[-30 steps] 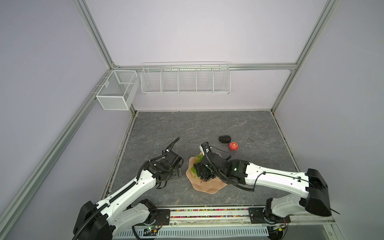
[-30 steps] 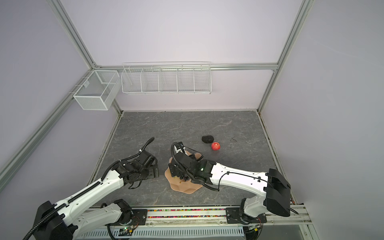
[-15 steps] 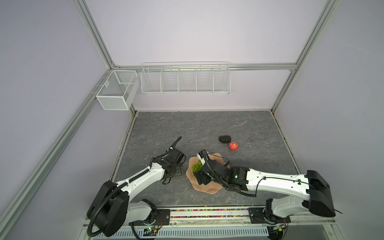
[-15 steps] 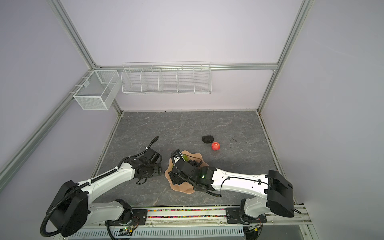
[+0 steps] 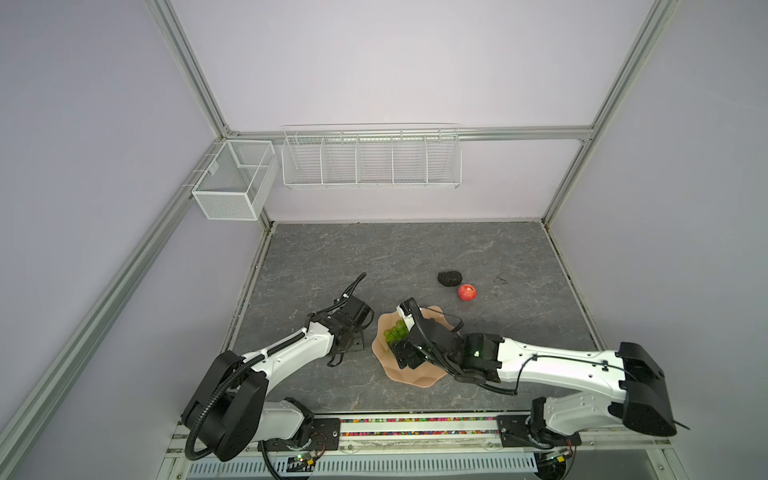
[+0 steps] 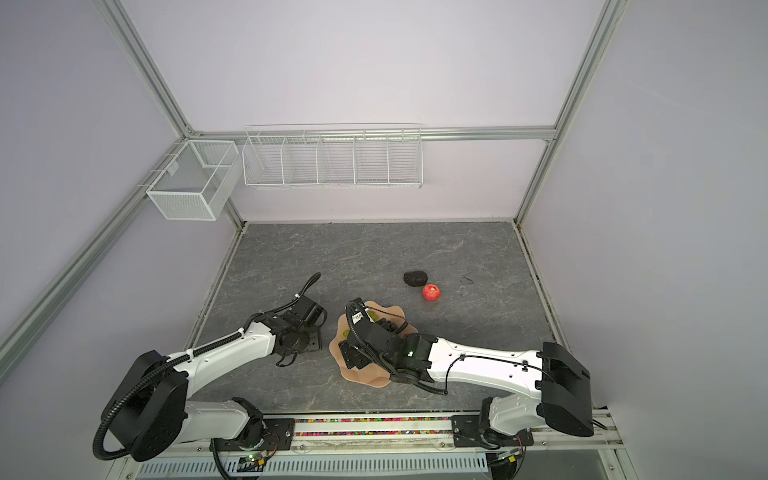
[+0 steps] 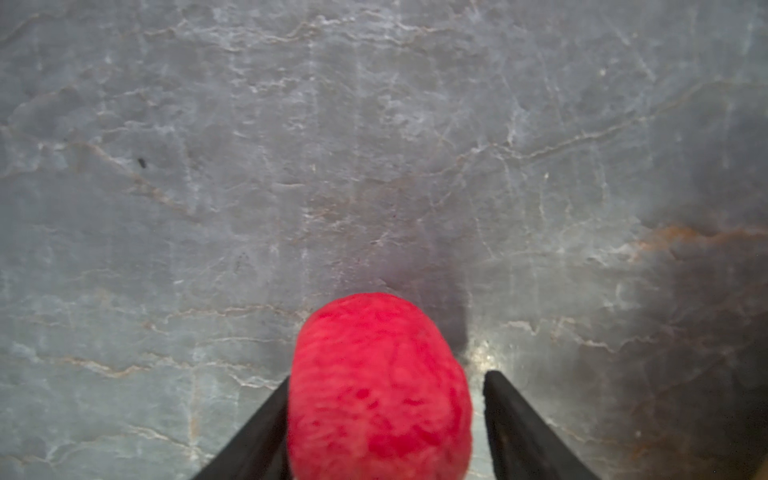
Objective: Place and organize the fake fruits in the fruit bowl
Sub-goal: 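Grasp the dark red apple with the left gripper while the right releases grapes, then lower the dark red apple into the bowl and open the left gripper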
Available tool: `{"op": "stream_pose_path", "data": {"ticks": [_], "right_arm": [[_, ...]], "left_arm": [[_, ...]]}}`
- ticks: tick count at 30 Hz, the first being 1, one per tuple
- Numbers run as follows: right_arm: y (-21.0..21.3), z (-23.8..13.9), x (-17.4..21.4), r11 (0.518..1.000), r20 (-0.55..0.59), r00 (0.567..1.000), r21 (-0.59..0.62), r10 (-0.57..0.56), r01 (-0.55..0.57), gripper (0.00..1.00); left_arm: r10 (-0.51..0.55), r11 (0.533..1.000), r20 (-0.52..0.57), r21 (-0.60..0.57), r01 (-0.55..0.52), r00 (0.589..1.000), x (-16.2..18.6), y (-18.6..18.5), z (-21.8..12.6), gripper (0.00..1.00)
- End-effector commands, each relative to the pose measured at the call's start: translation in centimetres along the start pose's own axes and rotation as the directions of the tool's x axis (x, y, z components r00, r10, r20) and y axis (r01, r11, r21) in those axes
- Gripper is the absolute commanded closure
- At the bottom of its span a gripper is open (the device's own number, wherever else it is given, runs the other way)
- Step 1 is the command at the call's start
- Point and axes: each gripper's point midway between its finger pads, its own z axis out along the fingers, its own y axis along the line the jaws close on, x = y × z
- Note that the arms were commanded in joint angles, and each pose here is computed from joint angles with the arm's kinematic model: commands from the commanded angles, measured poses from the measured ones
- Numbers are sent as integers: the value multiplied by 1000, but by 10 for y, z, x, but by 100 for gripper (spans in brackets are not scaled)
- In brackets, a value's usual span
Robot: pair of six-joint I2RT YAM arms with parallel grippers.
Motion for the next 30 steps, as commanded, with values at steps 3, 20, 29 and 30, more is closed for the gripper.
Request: {"op": "stream_pose_path", "data": {"ticks": [3,20,29,30], "right_arm": [[-6,-7,1,1000,25,1000,13,10,-11,11],[-83,-49,64,981,13,988,123,151,-152,11],[-93,-60,71,976,25,982,115,185,-187,11],[-93,-60,71,976,23,982,115,185,-186,11]], "left_arm": [[-3,1000,35,1,3,999,-8,2,-8,45],[148,911,140,365,-190,979,-6,-60,-120,55],[369,818,105,434,-377,923,35,-124,-124,55],[384,814,97,433,-386,918,39,-129,-122,55]]}}
